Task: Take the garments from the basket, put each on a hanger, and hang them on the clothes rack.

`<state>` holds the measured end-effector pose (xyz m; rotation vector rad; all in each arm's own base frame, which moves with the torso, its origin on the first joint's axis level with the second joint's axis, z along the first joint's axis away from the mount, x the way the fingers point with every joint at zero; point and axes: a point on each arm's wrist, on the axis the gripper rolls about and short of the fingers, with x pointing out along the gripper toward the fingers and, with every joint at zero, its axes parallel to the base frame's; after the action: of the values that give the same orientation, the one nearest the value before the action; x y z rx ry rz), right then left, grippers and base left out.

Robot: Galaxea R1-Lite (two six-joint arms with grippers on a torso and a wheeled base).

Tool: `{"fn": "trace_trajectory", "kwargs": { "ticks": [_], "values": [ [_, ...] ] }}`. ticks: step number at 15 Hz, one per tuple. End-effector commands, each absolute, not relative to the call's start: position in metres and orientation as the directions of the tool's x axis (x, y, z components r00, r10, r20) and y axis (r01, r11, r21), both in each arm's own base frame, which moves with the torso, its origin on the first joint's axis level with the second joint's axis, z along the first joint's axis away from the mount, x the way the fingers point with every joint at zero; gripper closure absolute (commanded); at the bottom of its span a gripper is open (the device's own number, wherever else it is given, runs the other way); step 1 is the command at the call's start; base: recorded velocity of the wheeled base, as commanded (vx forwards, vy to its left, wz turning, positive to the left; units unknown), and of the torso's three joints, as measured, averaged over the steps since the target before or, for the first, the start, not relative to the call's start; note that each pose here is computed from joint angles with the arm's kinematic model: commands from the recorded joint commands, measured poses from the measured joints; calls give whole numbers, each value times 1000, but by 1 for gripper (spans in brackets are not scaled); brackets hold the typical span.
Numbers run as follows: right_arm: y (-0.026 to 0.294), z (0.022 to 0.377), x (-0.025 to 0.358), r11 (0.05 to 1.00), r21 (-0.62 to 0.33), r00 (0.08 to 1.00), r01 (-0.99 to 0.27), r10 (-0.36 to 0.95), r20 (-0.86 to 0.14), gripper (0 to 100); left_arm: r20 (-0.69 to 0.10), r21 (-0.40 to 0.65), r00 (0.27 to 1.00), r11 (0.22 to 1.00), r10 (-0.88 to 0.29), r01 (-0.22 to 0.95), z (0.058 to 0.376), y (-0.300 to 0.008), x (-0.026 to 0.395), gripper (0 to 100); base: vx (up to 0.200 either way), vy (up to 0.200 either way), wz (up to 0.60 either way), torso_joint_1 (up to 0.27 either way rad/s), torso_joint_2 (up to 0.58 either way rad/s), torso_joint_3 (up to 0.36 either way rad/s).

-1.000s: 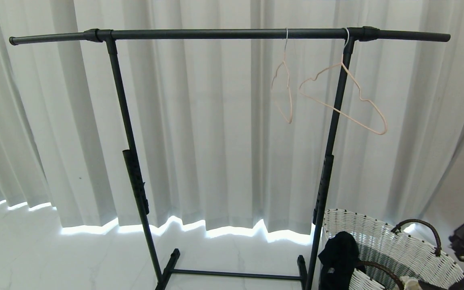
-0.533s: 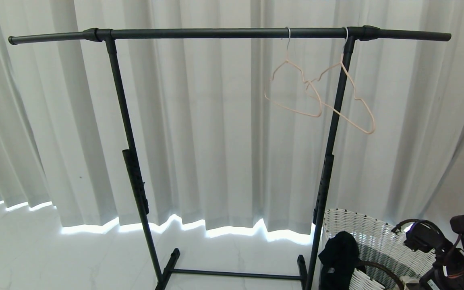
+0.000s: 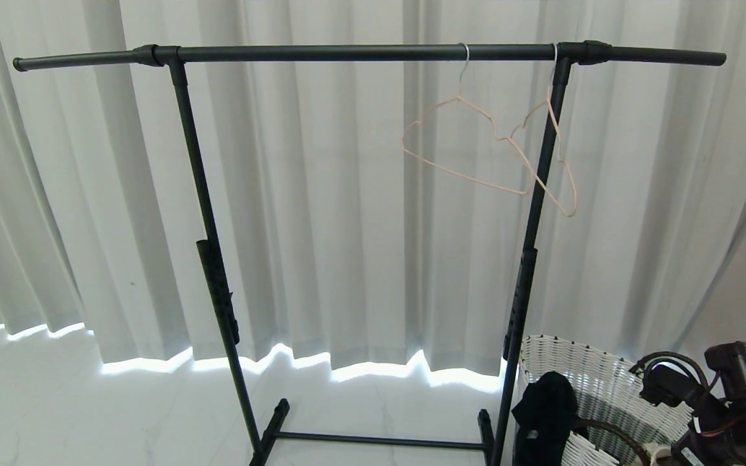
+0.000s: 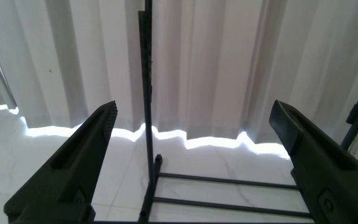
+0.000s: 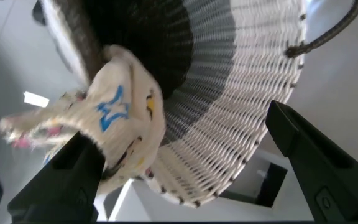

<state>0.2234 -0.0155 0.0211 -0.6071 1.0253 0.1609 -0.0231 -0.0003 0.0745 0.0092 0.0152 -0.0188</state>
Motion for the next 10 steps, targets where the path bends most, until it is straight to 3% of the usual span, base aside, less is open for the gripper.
{"fn": "trace_trajectory", "kwargs": {
  "ticks": [1,2,3,7,10],
  "values": [
    [-16,13,226,825,-392,510,-407,-150,-847,0,-15,9,1000,1000,-18,19,74,0,-23,0,0,0,0,0,0,0],
    [-16,12,226,825,-395,517,-404,-150,-843,0,-15,9,1000,1000,-18,19,74,0,-23,0,0,0,0,0,0,0],
    [-15,12,224,825,-395,517,-404,-150,-843,100,-15,9,1000,1000,-18,19,74,0,-23,0,0,0,0,0,0,0],
    [-14,26,209,828,-408,562,-384,-141,-815,100,-15,6,1000,1000,-18,18,74,0,-23,0,0,0,0,0,0,0],
    [-13,64,198,830,-452,683,-325,-124,-719,100,-15,4,1000,1000,-18,18,74,0,-23,0,0,0,0,0,0,0]
  ]
}}
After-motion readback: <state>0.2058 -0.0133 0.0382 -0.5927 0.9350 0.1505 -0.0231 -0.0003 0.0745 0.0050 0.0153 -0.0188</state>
